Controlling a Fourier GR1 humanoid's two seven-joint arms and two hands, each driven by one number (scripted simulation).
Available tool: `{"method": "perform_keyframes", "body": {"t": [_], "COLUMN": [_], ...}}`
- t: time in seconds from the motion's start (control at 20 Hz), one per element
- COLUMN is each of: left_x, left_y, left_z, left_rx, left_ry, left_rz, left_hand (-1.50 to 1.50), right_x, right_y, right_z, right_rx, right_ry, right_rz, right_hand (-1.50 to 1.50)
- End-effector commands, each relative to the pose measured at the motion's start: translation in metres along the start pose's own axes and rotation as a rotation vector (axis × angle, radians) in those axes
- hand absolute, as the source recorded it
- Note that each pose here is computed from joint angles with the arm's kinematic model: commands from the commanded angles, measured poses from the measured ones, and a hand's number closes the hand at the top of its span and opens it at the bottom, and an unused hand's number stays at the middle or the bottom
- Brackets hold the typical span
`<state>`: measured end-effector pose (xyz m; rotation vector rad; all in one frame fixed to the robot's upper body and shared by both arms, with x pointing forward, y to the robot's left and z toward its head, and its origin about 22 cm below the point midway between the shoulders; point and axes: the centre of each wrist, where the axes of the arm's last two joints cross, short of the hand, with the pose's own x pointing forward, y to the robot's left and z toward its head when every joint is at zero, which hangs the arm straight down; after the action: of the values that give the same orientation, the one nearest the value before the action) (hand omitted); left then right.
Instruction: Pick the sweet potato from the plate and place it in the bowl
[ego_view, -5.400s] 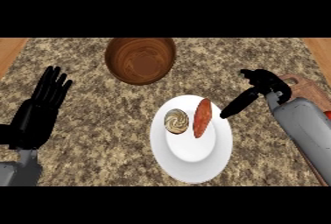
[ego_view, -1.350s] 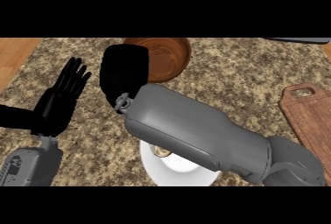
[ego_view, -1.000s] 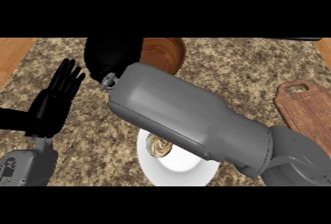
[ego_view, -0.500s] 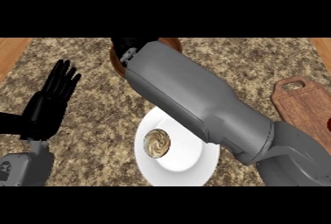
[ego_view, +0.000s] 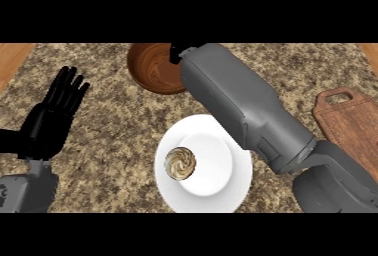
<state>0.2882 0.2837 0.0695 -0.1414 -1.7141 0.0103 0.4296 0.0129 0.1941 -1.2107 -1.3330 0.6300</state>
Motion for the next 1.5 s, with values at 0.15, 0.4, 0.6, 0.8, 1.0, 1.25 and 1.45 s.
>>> {"method": "perform_keyframes", "body": {"t": [0.15, 0.4, 0.6, 0.8, 1.0, 1.25, 1.45], "left_x": [0.001, 0.006, 0.009, 0.004, -0.001, -0.001, 0.007], "left_y": [-0.009, -0.018, -0.011, -0.015, -0.010, -0.009, -0.005], "left_z": [0.003, -0.005, -0.011, -0.005, -0.002, 0.003, -0.007], "left_rx": [-0.023, -0.048, -0.032, -0.043, -0.033, -0.018, 0.041], "left_ry": [0.005, -0.027, -0.023, -0.032, -0.012, 0.006, -0.016], "left_rz": [0.003, 0.007, 0.001, 0.008, 0.012, 0.006, -0.001], "left_hand": [0.00, 0.00, 0.00, 0.00, 0.00, 0.00, 0.00], "right_x": [-0.044, -0.066, -0.079, -0.074, -0.074, -0.094, -0.119], "right_y": [0.031, 0.032, 0.047, 0.041, 0.019, 0.019, 0.025], "right_z": [-0.019, -0.032, -0.027, -0.028, -0.039, -0.047, -0.052], "right_rx": [0.114, 0.208, 0.300, 0.221, 0.052, -0.047, -0.110], "right_ry": [0.098, 0.247, 0.149, 0.081, 0.081, 0.140, 0.159], "right_rz": [0.025, -0.072, -0.137, -0.304, -0.577, -0.749, -0.771], "right_hand": [1.50, 1.50, -1.50, -1.50, -1.50, -1.50, -1.50]}}
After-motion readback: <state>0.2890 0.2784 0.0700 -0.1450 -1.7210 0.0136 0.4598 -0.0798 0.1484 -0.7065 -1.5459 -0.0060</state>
